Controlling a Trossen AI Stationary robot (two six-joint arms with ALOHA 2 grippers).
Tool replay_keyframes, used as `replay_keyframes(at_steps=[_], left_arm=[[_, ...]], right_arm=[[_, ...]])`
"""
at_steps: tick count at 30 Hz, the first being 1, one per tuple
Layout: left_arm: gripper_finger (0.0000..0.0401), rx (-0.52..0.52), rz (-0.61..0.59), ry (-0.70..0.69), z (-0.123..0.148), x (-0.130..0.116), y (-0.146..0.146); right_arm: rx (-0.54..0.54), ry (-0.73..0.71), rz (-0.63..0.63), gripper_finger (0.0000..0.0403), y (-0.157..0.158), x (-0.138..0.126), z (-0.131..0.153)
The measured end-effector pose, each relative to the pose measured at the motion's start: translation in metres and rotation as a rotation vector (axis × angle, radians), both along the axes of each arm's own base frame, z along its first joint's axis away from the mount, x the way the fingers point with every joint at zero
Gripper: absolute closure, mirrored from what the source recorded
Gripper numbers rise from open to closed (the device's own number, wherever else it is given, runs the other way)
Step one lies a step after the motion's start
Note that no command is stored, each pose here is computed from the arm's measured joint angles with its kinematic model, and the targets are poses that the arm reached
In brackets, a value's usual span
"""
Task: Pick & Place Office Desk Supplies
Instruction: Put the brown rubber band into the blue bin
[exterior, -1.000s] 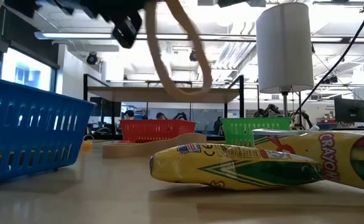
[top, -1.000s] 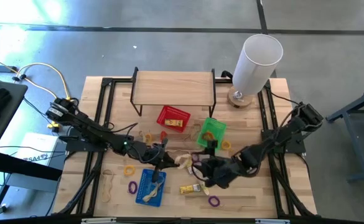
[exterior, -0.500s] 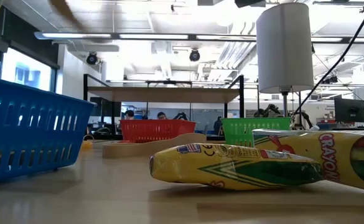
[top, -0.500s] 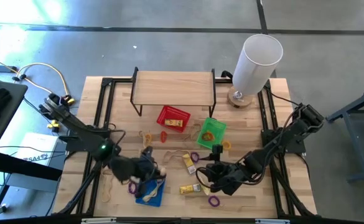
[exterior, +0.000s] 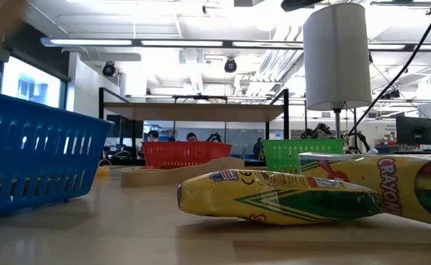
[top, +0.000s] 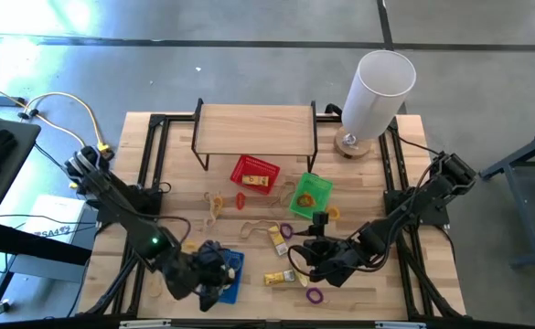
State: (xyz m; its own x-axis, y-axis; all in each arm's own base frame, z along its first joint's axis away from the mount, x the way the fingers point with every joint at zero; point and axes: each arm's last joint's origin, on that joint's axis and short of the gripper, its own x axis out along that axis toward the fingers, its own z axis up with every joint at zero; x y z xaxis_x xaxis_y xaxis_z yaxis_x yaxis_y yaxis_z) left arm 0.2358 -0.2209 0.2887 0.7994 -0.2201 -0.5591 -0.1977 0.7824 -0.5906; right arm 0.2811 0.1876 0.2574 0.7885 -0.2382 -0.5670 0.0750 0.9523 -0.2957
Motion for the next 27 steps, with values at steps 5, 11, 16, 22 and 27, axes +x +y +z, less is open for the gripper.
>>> replay_keyframes(at_steps=[5,11,16,22,27], left_arm=[[0.0401,-0.032,0.008,0.016,-0.004,-0.002,-0.007],[0.0401,-0.039,0.013,0.025,-0.006,-0.003,-0.008],[0.0401,-0.026,0.099,0.160,-0.024,-0.008,-0.002],[0.0401,-0.024,0.137,0.240,-0.038,-0.007,-0.005],[0.0401,-0.041,0.115,0.334,-0.053,0.000,-0.006]], right_arm=[[0.011,0.002,-0.012,0.0231,0.000,0.000,-0.001],[0.012,0.004,-0.013,0.0234,0.000,-0.001,-0.001],[0.009,0.007,-0.011,0.0234,0.000,-0.001,-0.001],[0.009,0.007,-0.012,0.0234,-0.001,-0.001,-0.001],[0.009,0.008,-0.012,0.0234,-0.001,-0.001,-0.001]])
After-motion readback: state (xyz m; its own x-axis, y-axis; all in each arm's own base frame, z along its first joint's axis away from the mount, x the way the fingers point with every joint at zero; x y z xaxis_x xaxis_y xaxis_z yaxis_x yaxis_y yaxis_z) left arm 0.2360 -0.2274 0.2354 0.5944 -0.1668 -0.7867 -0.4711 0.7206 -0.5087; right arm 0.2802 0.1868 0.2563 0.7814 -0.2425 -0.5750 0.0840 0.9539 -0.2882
